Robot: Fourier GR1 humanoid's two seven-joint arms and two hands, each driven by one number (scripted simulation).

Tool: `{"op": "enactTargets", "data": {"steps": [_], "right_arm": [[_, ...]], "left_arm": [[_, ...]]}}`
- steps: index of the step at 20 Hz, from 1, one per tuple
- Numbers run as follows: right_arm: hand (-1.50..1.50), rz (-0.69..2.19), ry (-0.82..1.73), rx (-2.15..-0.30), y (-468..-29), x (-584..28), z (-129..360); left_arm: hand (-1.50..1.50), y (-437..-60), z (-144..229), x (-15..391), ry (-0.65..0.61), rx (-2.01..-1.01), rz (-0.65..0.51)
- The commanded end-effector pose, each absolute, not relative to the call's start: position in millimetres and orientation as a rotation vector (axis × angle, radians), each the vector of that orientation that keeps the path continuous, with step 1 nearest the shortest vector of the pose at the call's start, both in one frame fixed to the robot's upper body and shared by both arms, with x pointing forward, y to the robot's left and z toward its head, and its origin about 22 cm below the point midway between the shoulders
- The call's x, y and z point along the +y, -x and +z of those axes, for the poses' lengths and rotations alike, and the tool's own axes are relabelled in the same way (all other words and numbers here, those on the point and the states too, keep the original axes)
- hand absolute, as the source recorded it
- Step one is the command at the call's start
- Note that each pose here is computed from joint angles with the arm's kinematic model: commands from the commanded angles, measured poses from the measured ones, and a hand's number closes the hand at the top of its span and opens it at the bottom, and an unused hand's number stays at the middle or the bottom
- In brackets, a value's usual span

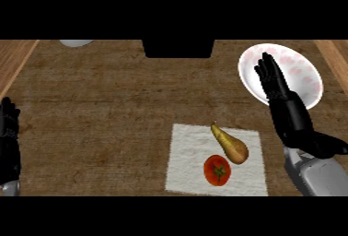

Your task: Pick the tomato from the placemat and place it in the bowl

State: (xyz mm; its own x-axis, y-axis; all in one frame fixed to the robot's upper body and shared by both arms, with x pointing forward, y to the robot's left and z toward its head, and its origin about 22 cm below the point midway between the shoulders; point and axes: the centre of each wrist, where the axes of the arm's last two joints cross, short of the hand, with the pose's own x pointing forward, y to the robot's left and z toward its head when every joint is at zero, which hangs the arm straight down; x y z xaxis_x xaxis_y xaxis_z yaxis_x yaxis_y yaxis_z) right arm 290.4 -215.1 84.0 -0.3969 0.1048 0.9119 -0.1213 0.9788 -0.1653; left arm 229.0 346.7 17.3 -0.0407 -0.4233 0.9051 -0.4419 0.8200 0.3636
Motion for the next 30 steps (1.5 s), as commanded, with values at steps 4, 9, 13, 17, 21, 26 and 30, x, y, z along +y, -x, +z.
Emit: {"op": "enactTargets", "data": {"steps": [4, 9, 13, 17, 21, 26, 30], "right_arm": [[1.5, 0.364, 0.144, -2.009, -246, -222, 62], [-1.5, 0.007, 0.544, -1.848, -210, -244, 12], [-1.5, 0.239, 0.453, -2.074, -151, -194, 1], [-1.5, 0.522, 0.627, -1.996, -105, -201, -13], [-1.5, 0.621, 0.895, -1.771, -86, -230, -14], [-1.5, 0.632, 0.934, -1.558, -68, -214, 9], [-1.5, 0.679, 0.943, -1.382, -68, -199, 31]], "left_arm": [[0.0, -241, 12, 275, -0.179, -1.605, -0.054], [0.0, -237, 3, 236, 0.081, -1.507, -0.008], [0.0, -246, 10, 215, 0.223, -1.473, -0.073], [0.0, -242, 19, 219, 0.239, -1.483, -0.112], [0.0, -249, 24, 225, 0.228, -1.484, -0.104], [0.0, -261, 33, 214, 0.222, -1.498, -0.115], [0.0, -248, 28, 212, 0.261, -1.505, -0.143]]}}
